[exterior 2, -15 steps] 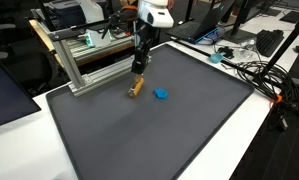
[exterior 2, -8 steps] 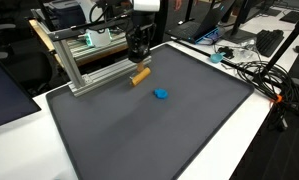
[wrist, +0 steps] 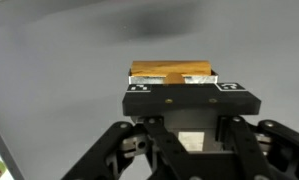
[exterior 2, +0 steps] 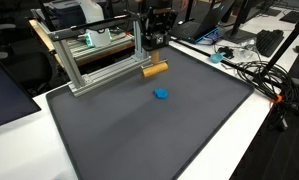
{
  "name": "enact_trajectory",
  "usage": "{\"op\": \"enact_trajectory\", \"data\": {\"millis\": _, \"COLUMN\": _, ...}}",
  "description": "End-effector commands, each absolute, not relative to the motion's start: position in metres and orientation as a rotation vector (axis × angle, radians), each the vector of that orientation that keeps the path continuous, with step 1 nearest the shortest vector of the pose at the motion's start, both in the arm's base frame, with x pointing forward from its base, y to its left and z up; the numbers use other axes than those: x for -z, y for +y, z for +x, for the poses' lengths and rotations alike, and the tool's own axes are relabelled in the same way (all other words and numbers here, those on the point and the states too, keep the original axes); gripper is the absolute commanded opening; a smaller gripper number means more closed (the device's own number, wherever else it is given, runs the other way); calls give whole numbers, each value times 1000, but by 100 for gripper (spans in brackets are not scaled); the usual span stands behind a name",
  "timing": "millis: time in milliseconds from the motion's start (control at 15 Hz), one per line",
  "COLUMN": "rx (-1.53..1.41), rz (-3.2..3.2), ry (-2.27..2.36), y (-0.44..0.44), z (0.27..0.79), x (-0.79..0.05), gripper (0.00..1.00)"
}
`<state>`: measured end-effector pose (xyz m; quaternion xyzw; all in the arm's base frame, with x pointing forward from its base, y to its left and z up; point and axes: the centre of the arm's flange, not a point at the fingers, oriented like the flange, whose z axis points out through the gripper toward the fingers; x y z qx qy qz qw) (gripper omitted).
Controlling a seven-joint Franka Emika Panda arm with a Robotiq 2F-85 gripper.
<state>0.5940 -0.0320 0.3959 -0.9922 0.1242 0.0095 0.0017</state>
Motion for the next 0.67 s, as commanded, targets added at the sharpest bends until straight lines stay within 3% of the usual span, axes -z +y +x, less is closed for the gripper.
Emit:
{"op": "enact_trajectory", "data": {"millis": 0, "rx": -14, "rz": -3061, "ry": 703, "y": -23, "z": 603, "x": -406, "gripper": 22}}
{"op": "enact_trajectory", "data": {"millis": 133, "rx": 4, "rz": -3017, "ry": 869, "y": -20, "z": 604, "x": -404, "gripper": 22}}
{"op": "enact_trajectory", "data": {"millis": 200, "rx": -22, "rz": -3056, "ry": 725, "y": -24, "z": 597, "x": -397, "gripper": 22}}
{"op": "enact_trajectory", "data": {"millis": 267, "rx": -23, "rz": -3053, "ry": 741, "y": -23, "z": 597, "x": -397, "gripper": 47}}
{"op": "enact_trajectory", "data": {"millis": 533, "rx": -37, "rz": -3057, "ry": 735, "y": -23, "z": 597, "x": -392, "gripper": 47}}
{"op": "enact_trajectory", "data": {"millis": 600, "rx": -39, "rz": -3057, "ry": 735, "y": -23, "z": 597, "x": -391, "gripper": 22}}
